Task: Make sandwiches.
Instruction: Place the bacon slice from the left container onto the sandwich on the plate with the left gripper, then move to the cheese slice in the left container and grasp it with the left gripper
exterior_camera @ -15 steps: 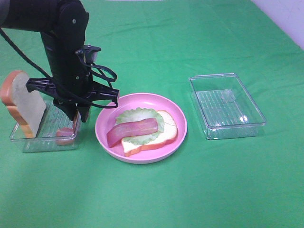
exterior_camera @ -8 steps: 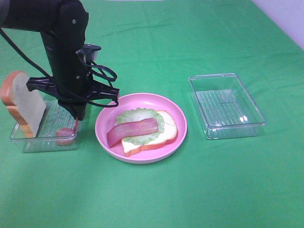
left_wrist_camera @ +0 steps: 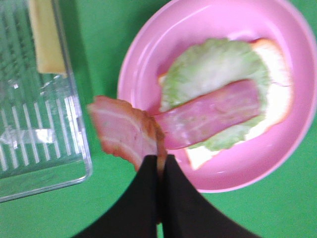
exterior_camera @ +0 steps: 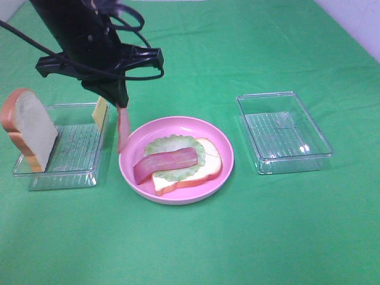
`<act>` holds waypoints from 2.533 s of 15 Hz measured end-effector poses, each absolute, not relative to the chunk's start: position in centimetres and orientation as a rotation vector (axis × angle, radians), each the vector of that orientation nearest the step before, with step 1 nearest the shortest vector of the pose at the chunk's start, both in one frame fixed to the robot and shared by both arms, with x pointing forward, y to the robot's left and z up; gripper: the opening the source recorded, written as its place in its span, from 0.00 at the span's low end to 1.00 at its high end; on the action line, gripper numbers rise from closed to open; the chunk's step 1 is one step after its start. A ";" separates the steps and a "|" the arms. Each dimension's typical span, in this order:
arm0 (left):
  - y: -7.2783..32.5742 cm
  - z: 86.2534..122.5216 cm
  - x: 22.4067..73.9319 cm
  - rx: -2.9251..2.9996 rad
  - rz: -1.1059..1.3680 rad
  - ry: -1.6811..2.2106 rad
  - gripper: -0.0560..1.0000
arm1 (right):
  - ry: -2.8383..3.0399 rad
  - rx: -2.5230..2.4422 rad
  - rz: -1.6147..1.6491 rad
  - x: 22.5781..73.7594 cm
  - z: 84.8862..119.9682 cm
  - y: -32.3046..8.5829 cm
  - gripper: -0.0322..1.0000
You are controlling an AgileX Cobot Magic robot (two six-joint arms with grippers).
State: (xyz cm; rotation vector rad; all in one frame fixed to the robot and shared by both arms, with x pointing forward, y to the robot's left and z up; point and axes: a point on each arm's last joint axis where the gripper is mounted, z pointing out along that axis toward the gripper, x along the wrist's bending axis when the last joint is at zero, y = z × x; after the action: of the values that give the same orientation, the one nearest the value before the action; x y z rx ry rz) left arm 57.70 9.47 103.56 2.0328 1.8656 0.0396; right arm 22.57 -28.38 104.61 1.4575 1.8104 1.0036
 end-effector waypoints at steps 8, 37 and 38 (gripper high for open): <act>3.7 100.6 57.9 1.897 -0.429 1.585 0.05 | 1.810 1.457 1.004 22.6 104.6 -28.4 0.63; 11.9 104.8 63.7 2.043 0.317 1.923 0.78 | 1.810 1.457 1.004 22.6 104.6 -28.4 0.63; 13.0 104.8 64.2 2.018 0.326 1.954 0.78 | 1.810 1.457 1.004 22.6 104.6 -28.4 0.63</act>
State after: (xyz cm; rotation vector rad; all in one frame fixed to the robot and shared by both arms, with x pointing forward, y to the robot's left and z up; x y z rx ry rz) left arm 64.23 13.01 104.81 2.0177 1.9539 0.3257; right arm 22.57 -28.38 104.61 1.4575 1.8104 1.0036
